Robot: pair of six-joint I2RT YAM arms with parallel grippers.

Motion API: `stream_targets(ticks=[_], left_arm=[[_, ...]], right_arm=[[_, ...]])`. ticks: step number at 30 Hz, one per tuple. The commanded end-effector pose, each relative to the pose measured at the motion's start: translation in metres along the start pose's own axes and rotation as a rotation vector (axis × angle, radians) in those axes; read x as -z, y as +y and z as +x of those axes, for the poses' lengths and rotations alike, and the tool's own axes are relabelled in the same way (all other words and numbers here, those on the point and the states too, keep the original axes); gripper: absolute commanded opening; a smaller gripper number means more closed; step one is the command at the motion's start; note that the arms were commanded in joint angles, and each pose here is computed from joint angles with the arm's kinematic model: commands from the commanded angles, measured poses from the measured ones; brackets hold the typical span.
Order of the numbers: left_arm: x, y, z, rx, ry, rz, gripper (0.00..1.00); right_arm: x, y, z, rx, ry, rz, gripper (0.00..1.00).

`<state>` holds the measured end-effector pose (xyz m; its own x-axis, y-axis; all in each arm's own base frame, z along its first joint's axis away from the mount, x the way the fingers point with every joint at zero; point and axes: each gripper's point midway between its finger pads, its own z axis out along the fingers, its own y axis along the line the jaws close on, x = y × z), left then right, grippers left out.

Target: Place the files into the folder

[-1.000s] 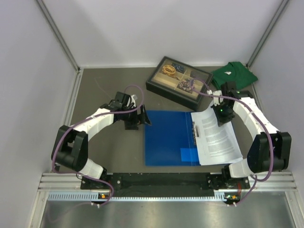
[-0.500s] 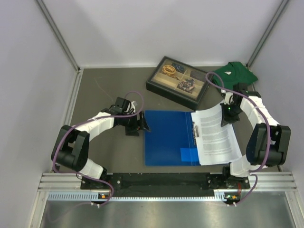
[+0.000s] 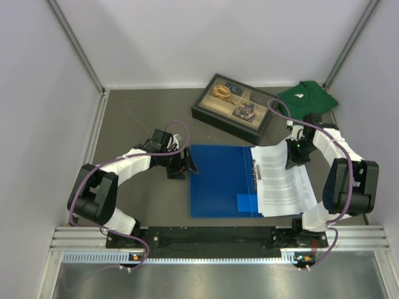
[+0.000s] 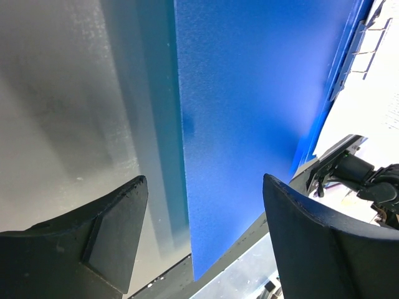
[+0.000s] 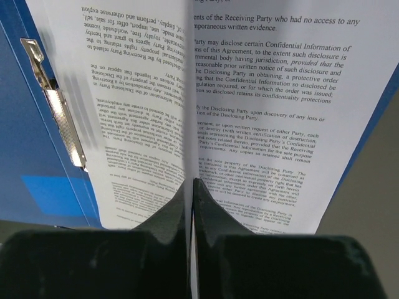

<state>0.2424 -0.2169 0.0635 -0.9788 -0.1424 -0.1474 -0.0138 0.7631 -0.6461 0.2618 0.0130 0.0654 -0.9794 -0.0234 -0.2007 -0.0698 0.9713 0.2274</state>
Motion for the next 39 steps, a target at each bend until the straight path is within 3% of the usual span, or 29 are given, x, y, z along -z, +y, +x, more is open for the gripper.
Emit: stream_targets(ticks=[1,6,15,26,30,33,35,36,39], left_arm=[[0.000,-0.014,-0.005,-0.031,-0.021,0.046,0.78],[0.000,-0.013,-0.002,-0.035,-0.012,0.042,0.78],[0.000,-0.009,0.001,-0.040,-0.006,0.035,0.80],[-0.008,-0.006,0.006,-0.031,0.018,0.037,0.89],[-0.010,-0.006,0.009,-0.030,0.028,0.040,0.91],[-0.014,-0.004,0.012,-0.021,0.041,0.044,0.89],[-0.016,-0.004,0.014,-0.014,0.046,0.046,0.87],[-0.017,-0.004,0.014,-0.009,0.045,0.049,0.86],[-0.017,-0.005,0.015,-0.006,0.047,0.060,0.82]], right_arm=[[-0.002,0.000,-0.007,0.099,-0.016,0.018,0.00],[0.004,-0.010,-0.011,0.153,-0.021,0.080,0.00],[-0.009,0.009,-0.018,0.270,0.016,0.023,0.00],[-0.012,0.003,-0.019,0.221,0.003,0.064,0.00],[-0.005,0.000,-0.024,0.164,-0.032,0.110,0.24],[0.003,-0.006,-0.025,0.133,-0.047,0.160,0.36],[0.011,-0.007,-0.026,0.123,-0.048,0.177,0.56],[0.015,-0.007,-0.027,0.112,-0.055,0.188,0.98],[0.030,-0.008,-0.033,0.101,-0.081,0.215,0.99]])
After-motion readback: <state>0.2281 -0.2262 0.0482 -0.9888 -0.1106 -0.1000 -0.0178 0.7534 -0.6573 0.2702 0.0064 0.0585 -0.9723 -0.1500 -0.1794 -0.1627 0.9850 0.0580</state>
